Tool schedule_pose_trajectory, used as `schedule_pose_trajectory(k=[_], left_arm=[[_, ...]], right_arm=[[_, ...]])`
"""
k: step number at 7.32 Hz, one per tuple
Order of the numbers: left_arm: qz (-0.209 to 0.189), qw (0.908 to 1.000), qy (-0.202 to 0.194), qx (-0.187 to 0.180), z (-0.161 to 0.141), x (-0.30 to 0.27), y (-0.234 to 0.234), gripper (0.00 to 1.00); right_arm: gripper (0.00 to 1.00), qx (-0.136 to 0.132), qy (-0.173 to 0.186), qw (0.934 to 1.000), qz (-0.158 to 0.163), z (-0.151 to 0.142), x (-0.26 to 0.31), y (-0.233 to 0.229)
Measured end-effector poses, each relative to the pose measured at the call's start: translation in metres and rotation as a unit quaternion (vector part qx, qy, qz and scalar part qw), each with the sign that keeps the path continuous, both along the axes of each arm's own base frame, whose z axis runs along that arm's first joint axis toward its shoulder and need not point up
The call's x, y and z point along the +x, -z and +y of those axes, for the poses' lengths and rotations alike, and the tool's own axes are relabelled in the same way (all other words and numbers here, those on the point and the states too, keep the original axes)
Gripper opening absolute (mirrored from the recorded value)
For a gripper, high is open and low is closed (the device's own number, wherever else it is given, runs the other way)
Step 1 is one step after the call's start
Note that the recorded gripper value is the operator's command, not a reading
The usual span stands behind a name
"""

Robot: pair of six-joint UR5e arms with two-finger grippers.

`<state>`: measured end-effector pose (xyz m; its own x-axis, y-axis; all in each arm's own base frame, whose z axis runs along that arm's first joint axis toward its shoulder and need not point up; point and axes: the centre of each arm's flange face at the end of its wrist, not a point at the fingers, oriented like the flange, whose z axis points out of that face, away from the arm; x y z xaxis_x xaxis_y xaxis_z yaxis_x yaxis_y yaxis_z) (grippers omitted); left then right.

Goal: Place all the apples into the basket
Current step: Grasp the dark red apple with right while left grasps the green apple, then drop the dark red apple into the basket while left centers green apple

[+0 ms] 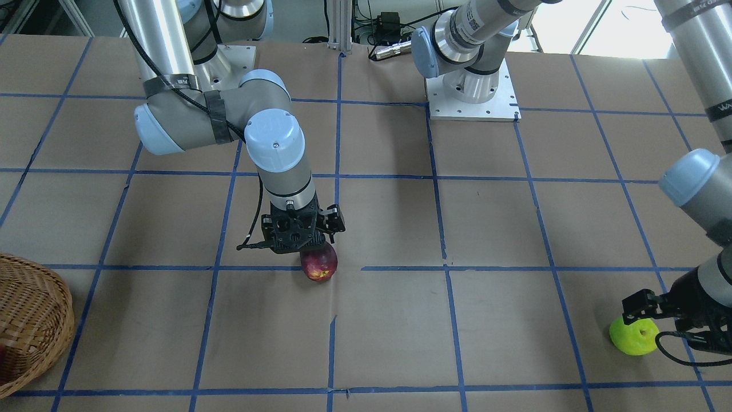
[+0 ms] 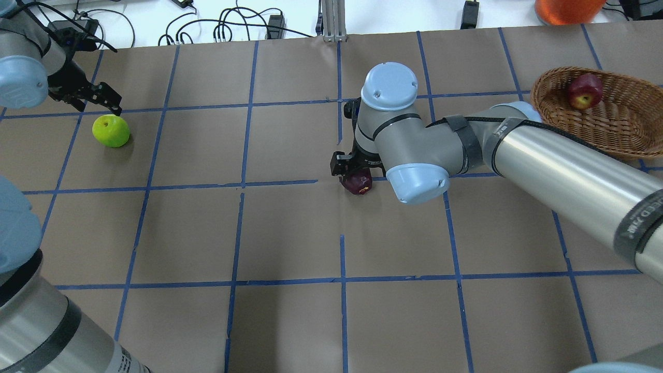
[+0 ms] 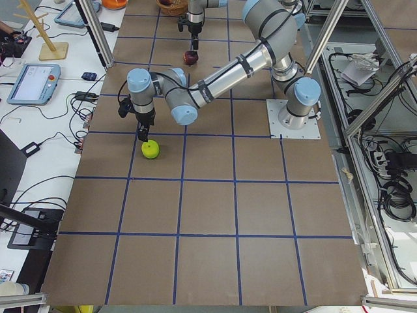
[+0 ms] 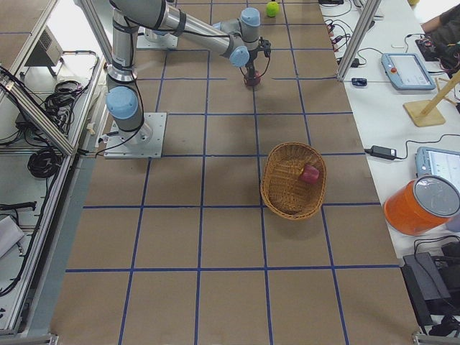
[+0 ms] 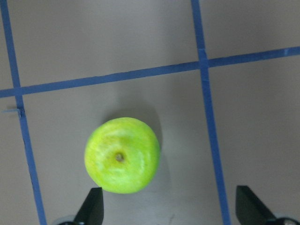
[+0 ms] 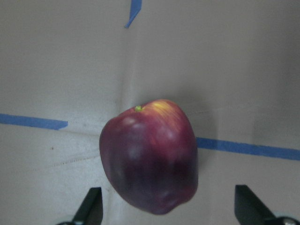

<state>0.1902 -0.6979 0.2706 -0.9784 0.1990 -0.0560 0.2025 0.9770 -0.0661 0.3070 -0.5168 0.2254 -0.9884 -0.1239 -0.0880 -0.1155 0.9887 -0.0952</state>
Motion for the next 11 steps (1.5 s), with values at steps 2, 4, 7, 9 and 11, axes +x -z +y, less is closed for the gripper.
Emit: schedule_pose_trajectory(k=[2,4,7,9,11], left_arm=[[0.006,0.9996,0.021,0.019,-0.015,0.015,0.041,1.0],[0.014,0.9988,0.023,0.042,-0.02,0.018,0.076,0.87],[0.013,0.9978,0.018,0.062,-0.017,0.016,0.076,0.42],[0.021,0.9962,-0.027,0.08,-0.008,-0.02,0.034,0.42],[0.033,0.9908,-0.095,0.091,0.004,-0.128,-0.014,0.41]], right_arm=[[1.0,-0.01,-0.004,0.9999,-0.004,-0.003,0.005,0.025],[0.08,-0.023,-0.006,0.9997,-0.005,-0.01,0.007,0.045],[0.02,-0.06,0.002,0.9981,-0.014,-0.033,-0.007,0.019],[0.01,-0.062,0.016,0.9979,-0.001,-0.092,-0.089,-0.063],[0.01,-0.038,0.026,0.9984,0.031,-0.147,-0.251,-0.13]])
